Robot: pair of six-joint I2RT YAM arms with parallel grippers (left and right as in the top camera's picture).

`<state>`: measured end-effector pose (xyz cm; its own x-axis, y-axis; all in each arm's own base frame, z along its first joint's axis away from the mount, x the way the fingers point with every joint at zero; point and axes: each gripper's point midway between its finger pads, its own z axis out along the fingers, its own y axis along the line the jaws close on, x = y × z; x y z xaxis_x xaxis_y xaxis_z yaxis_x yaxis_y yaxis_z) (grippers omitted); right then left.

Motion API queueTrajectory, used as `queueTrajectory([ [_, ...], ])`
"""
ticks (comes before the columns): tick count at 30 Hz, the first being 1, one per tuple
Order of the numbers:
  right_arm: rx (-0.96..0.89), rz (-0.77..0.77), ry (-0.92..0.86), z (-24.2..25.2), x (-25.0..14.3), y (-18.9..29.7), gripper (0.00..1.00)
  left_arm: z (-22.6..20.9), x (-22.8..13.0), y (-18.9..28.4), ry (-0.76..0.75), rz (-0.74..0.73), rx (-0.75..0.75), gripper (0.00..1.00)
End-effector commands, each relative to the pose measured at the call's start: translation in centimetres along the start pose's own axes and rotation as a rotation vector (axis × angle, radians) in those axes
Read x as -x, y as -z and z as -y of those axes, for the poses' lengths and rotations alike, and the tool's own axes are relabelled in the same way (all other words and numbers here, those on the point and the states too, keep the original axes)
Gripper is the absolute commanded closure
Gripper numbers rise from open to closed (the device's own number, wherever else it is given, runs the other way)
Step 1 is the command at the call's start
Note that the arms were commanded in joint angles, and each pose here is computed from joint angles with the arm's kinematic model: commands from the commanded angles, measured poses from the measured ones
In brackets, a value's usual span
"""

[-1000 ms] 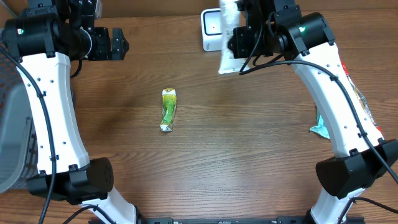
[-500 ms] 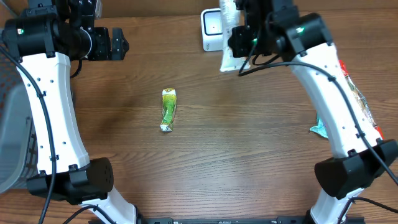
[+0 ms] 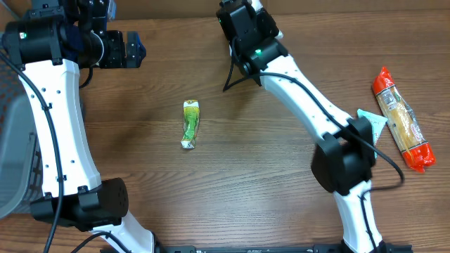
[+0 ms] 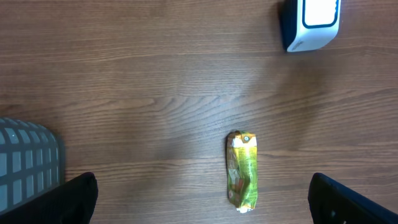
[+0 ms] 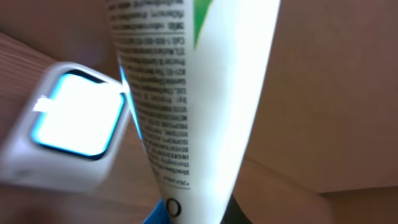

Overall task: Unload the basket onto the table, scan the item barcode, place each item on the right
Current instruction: 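Carry the white tube away from the scanner toward the right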

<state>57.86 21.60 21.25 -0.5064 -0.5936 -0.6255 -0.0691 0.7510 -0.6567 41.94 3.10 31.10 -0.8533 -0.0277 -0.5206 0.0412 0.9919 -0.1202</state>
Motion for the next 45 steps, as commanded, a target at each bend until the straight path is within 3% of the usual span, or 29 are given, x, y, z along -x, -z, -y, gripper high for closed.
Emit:
queueTrajectory([
  [1, -0.177, -0.035, 0.179, 4.1, 0.0, -1.6, 0.96, 0.4, 0.2, 0.5, -0.027, 0.014, -0.002, 0.01],
  [7, -0.131, -0.047, 0.255, 2.4, -1.7, -4.9, 0.96, 0.4, 0.2, 0.5, -0.027, 0.014, -0.002, 0.01],
  [16, -0.008, 0.017, 0.280, -0.3, -1.2, -5.7, 0.96, 0.4, 0.2, 0.5, -0.027, 0.014, -0.002, 0.01],
  [23, -0.014, -0.014, 0.352, -1.6, -2.6, -6.9, 0.96, 0.4, 0.2, 0.5, -0.027, 0.014, -0.002, 0.00],
  [45, -0.020, -0.025, 0.354, -2.2, -3.2, -7.6, 0.96, 0.4, 0.2, 0.5, -0.027, 0.014, -0.002, 0.01],
])
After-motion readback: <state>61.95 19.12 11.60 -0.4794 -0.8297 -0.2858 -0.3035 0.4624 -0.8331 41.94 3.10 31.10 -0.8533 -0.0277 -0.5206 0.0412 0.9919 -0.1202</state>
